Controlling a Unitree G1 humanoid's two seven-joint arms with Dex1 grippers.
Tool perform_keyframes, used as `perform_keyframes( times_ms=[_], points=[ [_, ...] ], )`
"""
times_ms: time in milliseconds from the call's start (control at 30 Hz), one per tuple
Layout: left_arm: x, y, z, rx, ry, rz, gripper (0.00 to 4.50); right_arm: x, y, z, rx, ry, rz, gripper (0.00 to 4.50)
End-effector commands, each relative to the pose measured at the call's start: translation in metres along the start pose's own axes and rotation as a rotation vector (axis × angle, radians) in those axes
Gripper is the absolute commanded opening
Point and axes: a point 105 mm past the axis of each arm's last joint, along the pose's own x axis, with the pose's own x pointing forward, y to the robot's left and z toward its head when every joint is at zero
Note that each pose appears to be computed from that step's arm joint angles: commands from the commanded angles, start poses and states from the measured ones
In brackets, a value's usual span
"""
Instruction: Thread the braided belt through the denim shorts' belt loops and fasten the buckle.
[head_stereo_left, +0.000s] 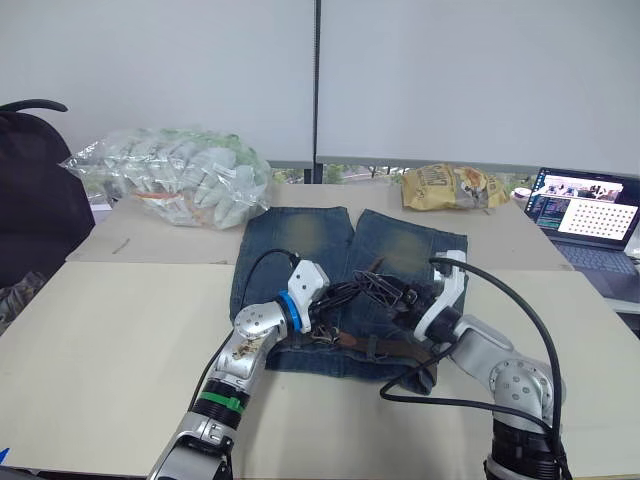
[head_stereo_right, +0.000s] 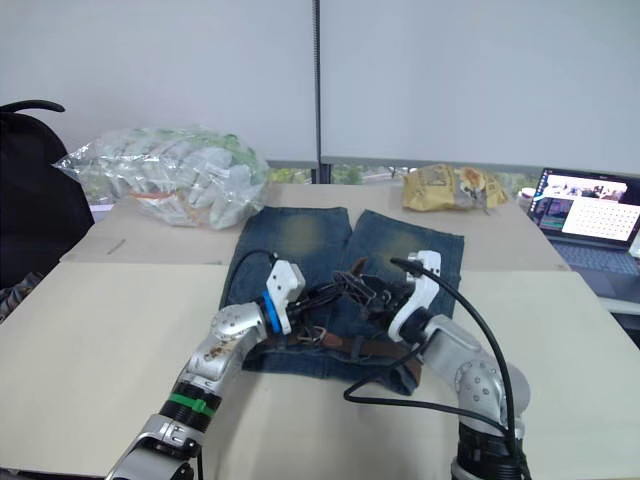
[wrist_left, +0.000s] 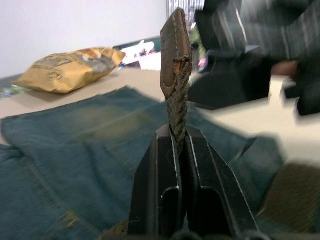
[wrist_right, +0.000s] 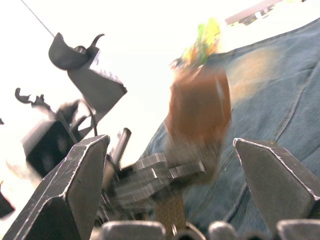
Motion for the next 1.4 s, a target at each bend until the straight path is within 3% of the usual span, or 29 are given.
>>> perform_keyframes(
  times_ms=[33,333,367,733,967,1167,1367,1400],
  points=[
    [0.004,-0.001,0.005,0.154,-0.007,0.010,0.00,0.003,0.006,0.009,0.019,-0.026,-0.002,4.49],
    [0.009,0.001,-0.001,0.344,0.013,0.057,0.00,0.012,-0.007,0.007,0.129,-0.031,-0.144,4.49],
    [0.009,0.001,-0.002,0.355,0.013,0.057,0.00,0.012,-0.009,0.005,0.127,-0.023,-0.152,3.97],
    [0.007,-0.001,-0.003,0.314,-0.004,0.034,0.00,0.007,-0.020,0.003,0.123,-0.009,-0.205,0.16],
    [-0.002,0.003,0.011,0.281,-0.073,0.022,2.40,-0.004,-0.028,0.011,0.069,0.012,-0.215,0.00],
    [-0.032,0.021,0.043,0.023,-0.154,-0.072,4.42,-0.013,-0.032,0.018,0.047,0.039,-0.207,0.00],
    [-0.065,0.019,0.054,-0.282,-0.175,-0.132,4.47,-0.024,-0.030,0.026,0.045,0.056,-0.191,0.00],
    [-0.068,0.025,0.053,-0.313,-0.188,-0.101,4.21,-0.028,-0.029,0.028,0.053,0.060,-0.177,0.00]
  ],
)
